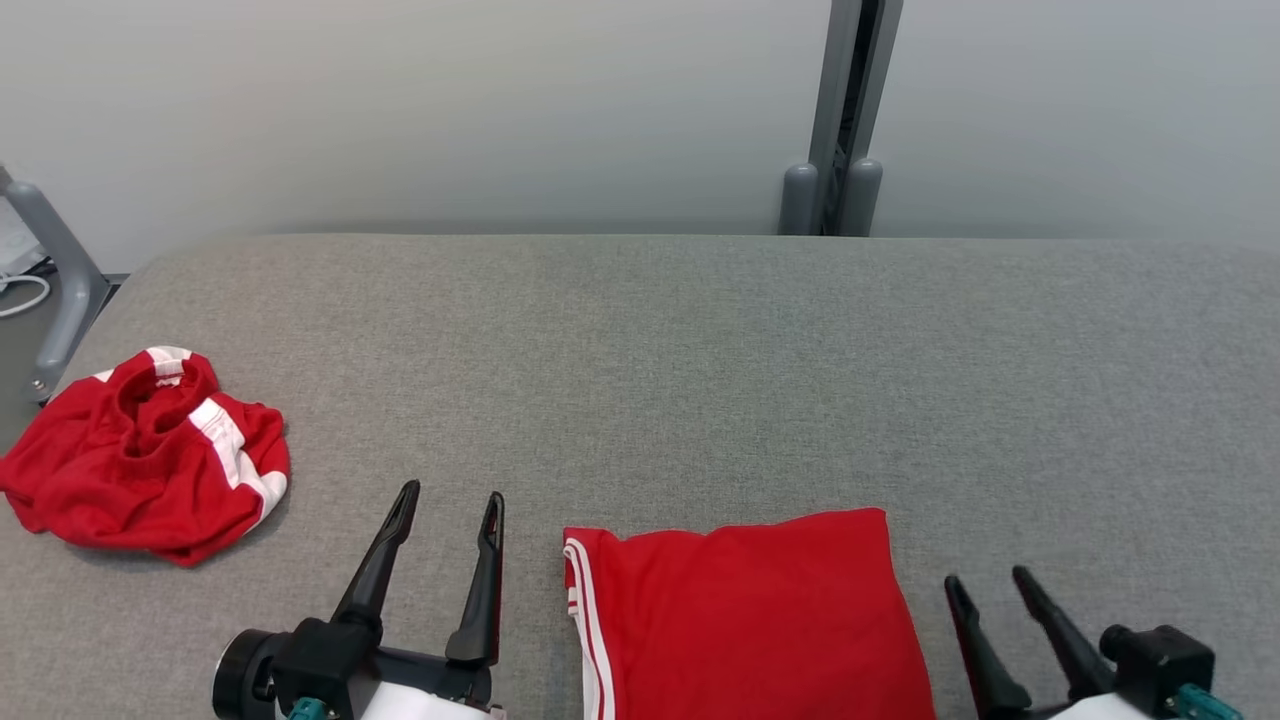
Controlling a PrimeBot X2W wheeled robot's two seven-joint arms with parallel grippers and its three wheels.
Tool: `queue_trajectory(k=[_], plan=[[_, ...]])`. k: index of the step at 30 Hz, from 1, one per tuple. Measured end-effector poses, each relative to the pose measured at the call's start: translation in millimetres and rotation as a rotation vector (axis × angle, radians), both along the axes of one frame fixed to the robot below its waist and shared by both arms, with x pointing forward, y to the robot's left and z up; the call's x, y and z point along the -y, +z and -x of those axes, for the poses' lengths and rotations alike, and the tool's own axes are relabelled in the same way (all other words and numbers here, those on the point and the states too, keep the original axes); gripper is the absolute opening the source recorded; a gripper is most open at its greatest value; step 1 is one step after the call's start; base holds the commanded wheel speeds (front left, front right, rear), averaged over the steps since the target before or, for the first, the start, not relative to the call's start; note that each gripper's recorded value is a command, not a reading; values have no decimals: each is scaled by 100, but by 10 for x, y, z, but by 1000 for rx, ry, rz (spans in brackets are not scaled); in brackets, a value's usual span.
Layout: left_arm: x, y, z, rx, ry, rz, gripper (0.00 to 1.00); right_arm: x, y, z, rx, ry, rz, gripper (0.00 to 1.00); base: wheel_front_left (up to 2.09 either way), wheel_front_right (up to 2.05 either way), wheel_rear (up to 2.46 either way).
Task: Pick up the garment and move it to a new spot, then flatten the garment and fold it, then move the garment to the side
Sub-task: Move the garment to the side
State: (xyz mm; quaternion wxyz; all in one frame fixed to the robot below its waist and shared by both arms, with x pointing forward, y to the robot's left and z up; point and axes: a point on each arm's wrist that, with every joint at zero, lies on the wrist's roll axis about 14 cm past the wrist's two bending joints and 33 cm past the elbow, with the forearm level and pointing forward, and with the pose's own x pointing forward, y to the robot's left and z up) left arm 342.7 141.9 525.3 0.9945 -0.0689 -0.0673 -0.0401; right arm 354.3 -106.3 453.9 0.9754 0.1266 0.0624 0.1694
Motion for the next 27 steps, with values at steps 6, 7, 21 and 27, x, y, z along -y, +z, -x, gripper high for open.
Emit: queue_trajectory(k=[6, 7, 21, 27], plan=[[8, -38, 6, -12, -3, -7, 100, -126, -323, 70, -152, 67, -1, 100, 0, 0, 0], [6, -47, 4, -15, -2, -7, 100, -151, -354, 67, -167, 76, -8, 100, 0, 0, 0], [-22, -116, -79, -39, 6, -11, 100, -578, -675, 19, -377, 211, -98, 100, 0, 0, 0], [-62, -157, -71, -54, 21, -14, 100, -712, -731, -3, -415, 251, -114, 100, 0, 0, 0]])
